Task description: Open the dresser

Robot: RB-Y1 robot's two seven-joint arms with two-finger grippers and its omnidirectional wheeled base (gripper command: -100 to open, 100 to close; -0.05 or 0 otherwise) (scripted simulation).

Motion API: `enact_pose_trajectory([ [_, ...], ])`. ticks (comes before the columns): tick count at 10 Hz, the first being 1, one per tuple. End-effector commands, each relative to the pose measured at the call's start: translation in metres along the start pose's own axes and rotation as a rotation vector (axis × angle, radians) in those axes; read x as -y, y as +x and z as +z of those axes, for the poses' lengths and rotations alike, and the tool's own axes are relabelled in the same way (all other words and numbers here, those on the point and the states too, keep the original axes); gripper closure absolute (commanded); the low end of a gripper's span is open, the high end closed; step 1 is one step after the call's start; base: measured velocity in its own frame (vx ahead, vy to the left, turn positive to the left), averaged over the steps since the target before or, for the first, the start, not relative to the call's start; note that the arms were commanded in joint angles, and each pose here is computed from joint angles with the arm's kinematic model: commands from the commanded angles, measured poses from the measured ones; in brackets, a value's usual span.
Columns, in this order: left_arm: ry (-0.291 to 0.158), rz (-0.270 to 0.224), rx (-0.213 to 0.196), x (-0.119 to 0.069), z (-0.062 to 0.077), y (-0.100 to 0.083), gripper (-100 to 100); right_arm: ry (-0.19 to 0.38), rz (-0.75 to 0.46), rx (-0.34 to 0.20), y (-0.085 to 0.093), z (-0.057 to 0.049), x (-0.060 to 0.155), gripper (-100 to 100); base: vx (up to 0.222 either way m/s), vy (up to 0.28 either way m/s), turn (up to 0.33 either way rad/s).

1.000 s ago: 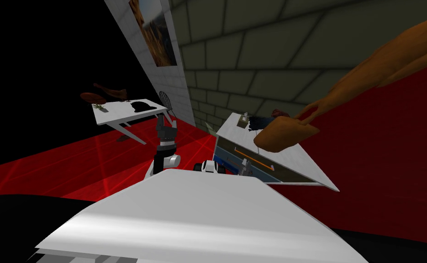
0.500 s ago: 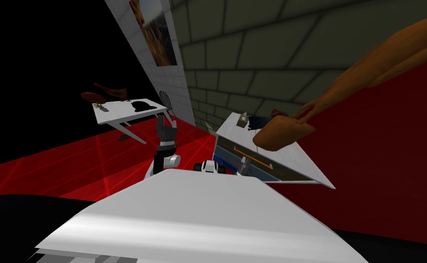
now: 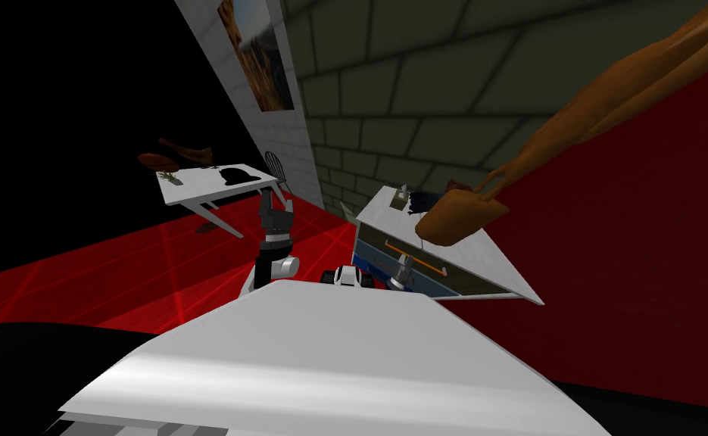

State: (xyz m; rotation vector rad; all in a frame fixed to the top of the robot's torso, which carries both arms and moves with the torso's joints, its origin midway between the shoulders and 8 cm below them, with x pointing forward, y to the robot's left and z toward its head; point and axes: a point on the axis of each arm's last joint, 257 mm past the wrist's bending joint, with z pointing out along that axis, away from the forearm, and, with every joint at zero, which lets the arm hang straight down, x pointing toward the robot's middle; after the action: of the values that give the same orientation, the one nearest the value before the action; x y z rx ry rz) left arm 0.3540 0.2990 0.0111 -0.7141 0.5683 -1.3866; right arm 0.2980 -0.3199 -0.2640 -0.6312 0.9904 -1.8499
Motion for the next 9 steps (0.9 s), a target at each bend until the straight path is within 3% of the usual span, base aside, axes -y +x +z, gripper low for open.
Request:
enact_pose_trajectory([
  [1,0.000,0.000,0.000,0.000,0.000,0.000,0,0.000,0.000,0.000,0.010,-0.014,0.001,100,0.036,0.028,-0.020],
  [4,0.000,0.000,0.000,0.000,0.000,0.000,0,0.001,0.000,0.001,0.023,-0.038,0.004,100,0.043,0.035,0.003],
  [5,0.000,0.000,0.000,0.000,0.000,0.000,0,0.001,0.001,0.002,0.026,-0.043,0.005,100,0.055,0.022,-0.004],
  [6,0.000,0.000,0.000,0.000,0.000,0.000,0,0.001,0.000,0.001,0.024,-0.039,0.005,100,0.024,0.009,-0.002],
  [7,0.000,0.000,0.000,0.000,0.000,0.000,0,0.004,-0.040,0.013,0.027,-0.038,0.005,-100,0.006,0.003,0.004],
  [9,0.000,0.000,0.000,0.000,0.000,0.000,0,0.006,-0.102,0.030,0.032,-0.034,0.003,-100,0.000,0.000,0.000],
])
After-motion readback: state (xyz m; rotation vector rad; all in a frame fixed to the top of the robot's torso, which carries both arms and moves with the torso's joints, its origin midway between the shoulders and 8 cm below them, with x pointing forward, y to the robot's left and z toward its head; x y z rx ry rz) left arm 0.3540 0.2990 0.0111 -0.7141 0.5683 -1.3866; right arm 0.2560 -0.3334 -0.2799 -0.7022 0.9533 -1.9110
